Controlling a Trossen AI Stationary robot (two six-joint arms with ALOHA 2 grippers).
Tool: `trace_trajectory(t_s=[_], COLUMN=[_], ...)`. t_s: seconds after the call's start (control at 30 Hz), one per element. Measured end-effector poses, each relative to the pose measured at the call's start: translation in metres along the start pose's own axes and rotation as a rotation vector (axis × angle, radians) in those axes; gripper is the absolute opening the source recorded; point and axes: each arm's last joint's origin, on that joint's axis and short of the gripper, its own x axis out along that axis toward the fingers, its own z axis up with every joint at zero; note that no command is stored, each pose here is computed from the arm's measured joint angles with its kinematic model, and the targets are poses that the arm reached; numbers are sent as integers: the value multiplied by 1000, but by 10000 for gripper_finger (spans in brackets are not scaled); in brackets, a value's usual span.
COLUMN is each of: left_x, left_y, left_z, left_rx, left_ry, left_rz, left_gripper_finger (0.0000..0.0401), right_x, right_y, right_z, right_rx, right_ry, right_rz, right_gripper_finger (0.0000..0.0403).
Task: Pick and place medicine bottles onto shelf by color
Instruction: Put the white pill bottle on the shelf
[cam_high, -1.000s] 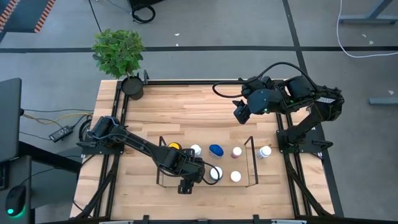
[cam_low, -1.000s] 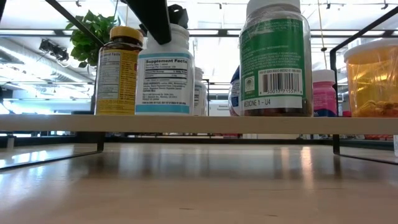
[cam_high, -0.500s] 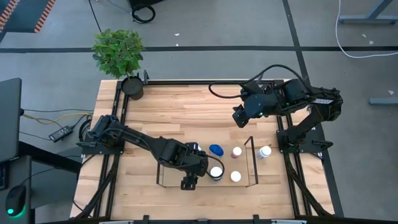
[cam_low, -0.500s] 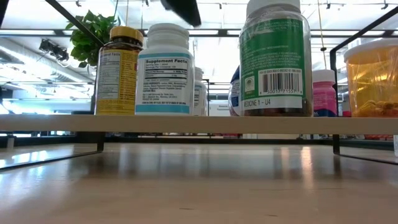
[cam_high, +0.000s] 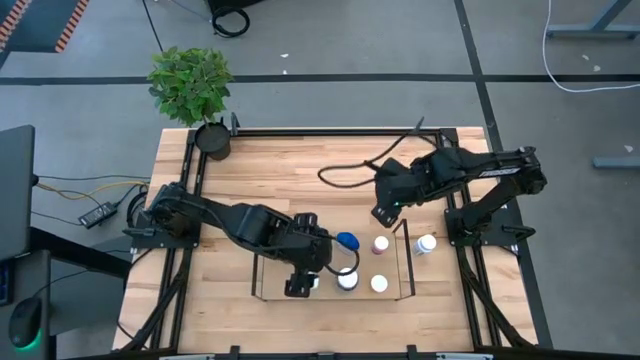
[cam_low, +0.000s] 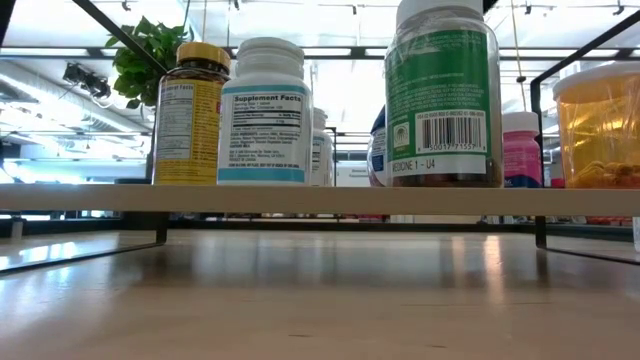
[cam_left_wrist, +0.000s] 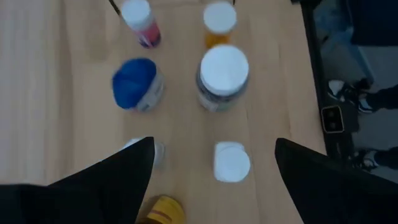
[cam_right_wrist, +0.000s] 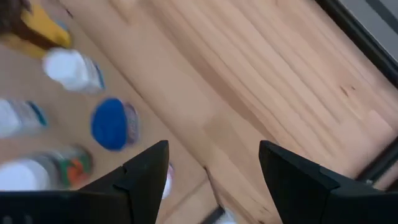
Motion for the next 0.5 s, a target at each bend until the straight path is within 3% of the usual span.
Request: trace_trajectory(t_s=[0.13, 0.27, 0.5], left_x=[-19, -37, -62], left_y=[6, 16, 33], left_z=[6, 5, 4], left_rx=[6, -14, -33], left_ry=[-56, -90, -166], left_rz=[42, 51, 58], left_gripper_finger=[337, 324, 306], right_x=[11, 14, 5], right_y=[-11, -38, -82], right_z=[-10, -27, -70], right_rx=[-22, 47, 157], right_ry=[40, 63, 101], right_rz=[-40, -63, 23], right_gripper_finger=[257, 257, 257])
